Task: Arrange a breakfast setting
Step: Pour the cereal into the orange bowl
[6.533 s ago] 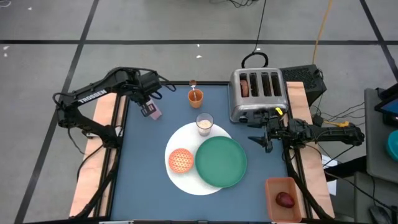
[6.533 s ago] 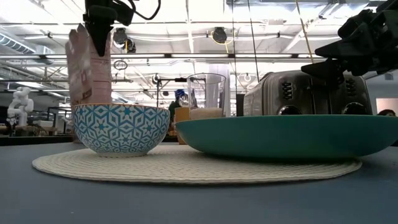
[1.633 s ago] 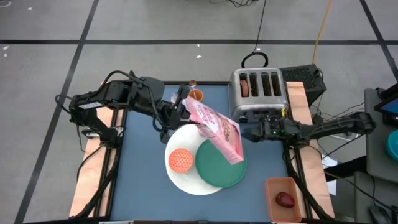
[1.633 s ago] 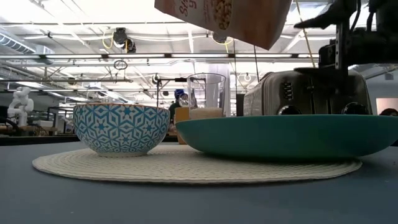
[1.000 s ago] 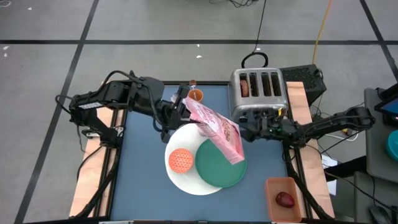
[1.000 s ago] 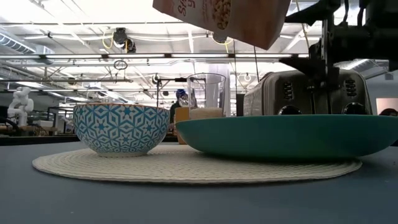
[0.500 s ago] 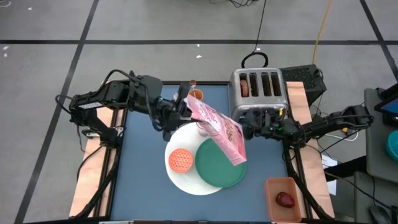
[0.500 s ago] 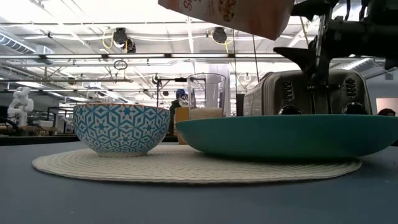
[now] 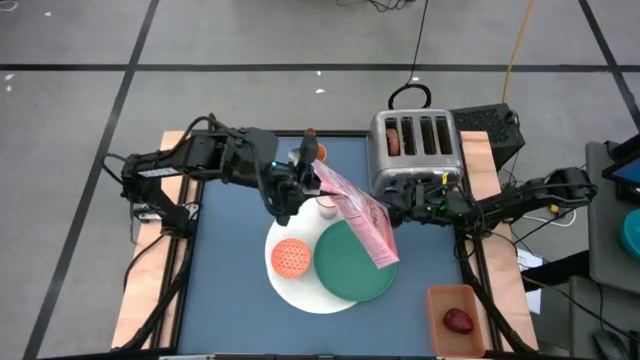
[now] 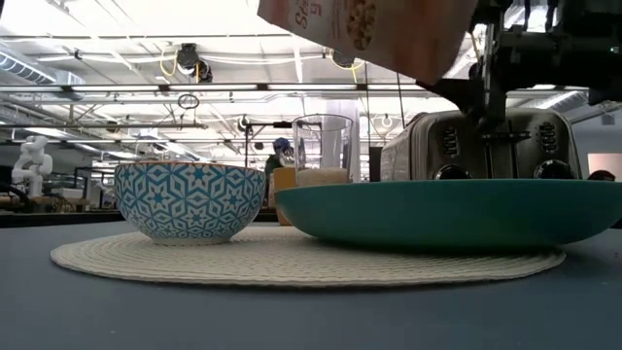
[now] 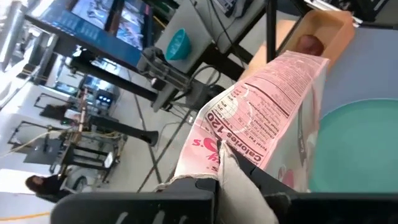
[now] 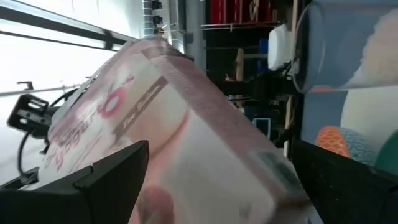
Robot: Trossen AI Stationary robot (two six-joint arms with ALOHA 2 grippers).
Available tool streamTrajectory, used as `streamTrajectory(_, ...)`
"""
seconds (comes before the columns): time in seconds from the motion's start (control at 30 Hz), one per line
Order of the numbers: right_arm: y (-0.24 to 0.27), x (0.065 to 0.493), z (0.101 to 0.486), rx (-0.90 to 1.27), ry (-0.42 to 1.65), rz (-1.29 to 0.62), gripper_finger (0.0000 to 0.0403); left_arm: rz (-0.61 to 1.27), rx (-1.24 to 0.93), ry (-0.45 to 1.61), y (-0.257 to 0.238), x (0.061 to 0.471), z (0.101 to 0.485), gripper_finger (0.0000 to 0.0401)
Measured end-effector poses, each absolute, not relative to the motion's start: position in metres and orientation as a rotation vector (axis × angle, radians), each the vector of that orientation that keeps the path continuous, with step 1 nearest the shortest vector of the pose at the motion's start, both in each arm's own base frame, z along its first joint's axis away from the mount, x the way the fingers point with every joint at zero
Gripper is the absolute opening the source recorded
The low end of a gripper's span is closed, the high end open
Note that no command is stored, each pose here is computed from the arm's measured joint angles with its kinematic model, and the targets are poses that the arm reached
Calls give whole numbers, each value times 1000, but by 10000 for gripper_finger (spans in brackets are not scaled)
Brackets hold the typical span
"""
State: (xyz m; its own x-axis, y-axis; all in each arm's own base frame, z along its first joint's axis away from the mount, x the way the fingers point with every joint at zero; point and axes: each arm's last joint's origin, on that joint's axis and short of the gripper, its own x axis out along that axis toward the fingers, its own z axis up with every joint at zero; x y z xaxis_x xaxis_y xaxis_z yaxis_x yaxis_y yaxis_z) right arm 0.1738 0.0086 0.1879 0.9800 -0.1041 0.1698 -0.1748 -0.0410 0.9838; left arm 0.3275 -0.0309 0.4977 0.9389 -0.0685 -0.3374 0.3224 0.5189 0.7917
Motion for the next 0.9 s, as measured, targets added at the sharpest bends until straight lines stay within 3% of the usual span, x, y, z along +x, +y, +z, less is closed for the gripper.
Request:
streamTrajectory(0.6, 8, 173, 188, 1881, -227, 94, 384, -212, 1112, 237, -32, 327, 503, 1)
streamTrajectory(0.9, 8, 174, 187, 1911, -237, 69, 384, -202, 1146, 224, -32, 328, 504, 1)
